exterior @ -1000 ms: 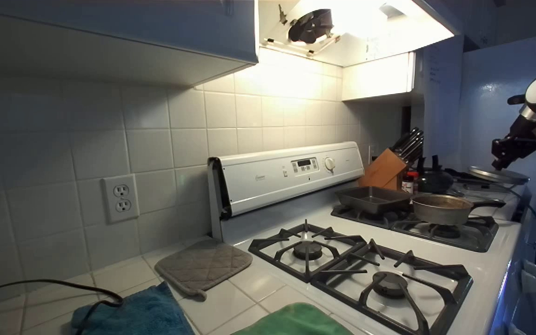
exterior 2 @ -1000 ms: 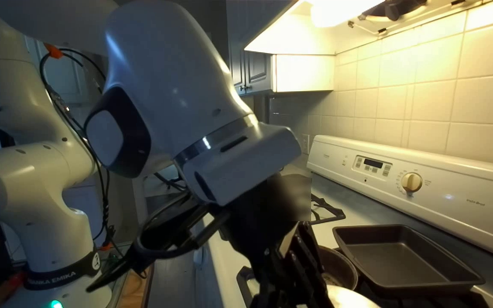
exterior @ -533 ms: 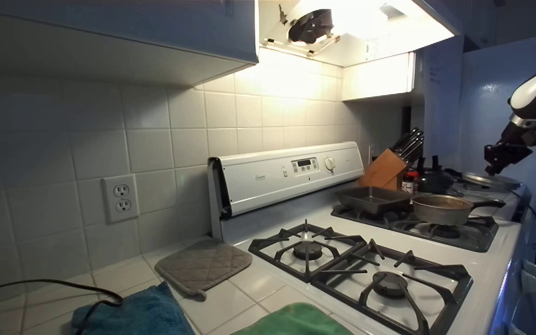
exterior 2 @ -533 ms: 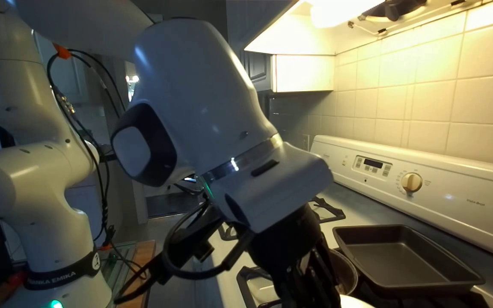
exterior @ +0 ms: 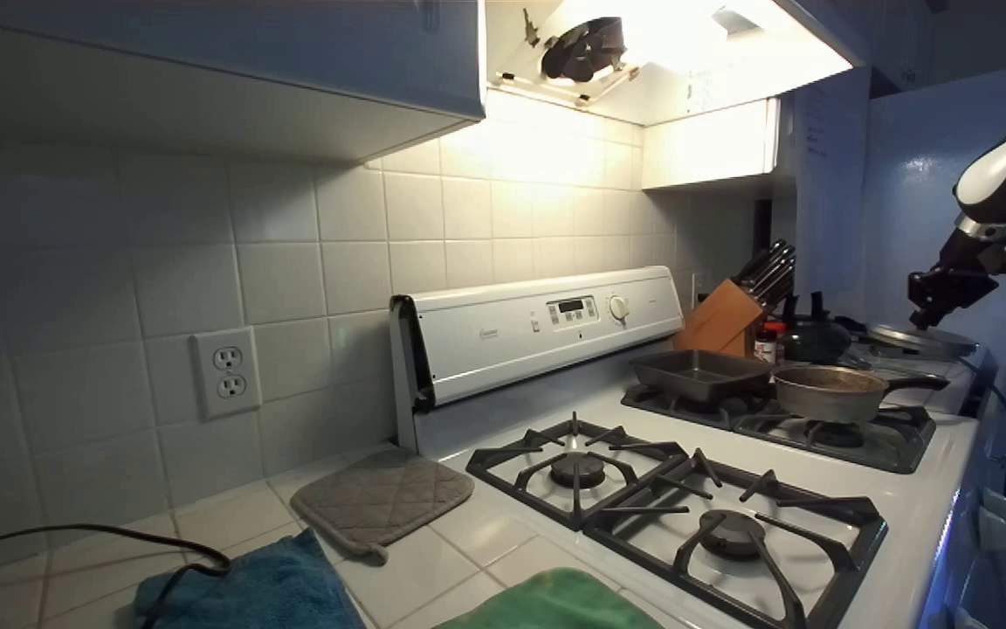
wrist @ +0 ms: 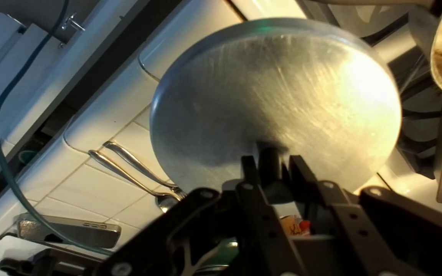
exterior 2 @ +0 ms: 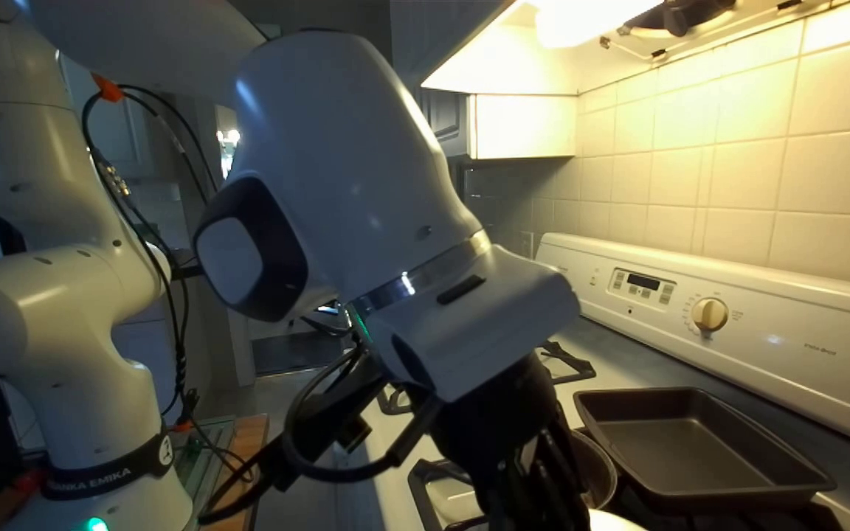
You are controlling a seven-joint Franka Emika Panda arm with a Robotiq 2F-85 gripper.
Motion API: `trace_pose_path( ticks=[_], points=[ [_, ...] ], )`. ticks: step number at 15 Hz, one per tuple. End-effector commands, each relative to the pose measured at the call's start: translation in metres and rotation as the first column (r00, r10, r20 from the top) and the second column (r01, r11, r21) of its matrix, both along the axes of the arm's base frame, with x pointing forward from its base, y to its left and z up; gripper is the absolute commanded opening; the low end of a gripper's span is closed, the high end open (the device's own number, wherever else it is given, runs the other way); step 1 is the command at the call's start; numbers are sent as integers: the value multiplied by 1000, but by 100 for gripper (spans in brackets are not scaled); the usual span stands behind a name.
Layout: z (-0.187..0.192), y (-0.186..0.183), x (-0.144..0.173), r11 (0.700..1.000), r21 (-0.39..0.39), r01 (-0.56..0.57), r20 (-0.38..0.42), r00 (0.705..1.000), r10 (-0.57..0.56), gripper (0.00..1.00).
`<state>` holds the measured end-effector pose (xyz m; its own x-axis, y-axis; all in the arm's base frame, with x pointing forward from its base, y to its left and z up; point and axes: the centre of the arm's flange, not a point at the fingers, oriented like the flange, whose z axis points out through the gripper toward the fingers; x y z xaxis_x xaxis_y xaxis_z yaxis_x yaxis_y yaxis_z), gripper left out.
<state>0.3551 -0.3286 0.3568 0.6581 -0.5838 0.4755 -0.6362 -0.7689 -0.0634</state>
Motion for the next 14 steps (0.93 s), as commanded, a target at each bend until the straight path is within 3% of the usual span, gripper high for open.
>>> trace_pose_path(
  ticks=[1, 8, 14],
  points=[
    [0, 0, 0, 1000, 0, 0, 0, 1000, 0, 6],
    [-10, -23, 10, 997, -11, 79, -25, 997, -79, 6],
    [-28, -46, 25, 996, -46, 78, -58, 995, -81, 6]
  ],
)
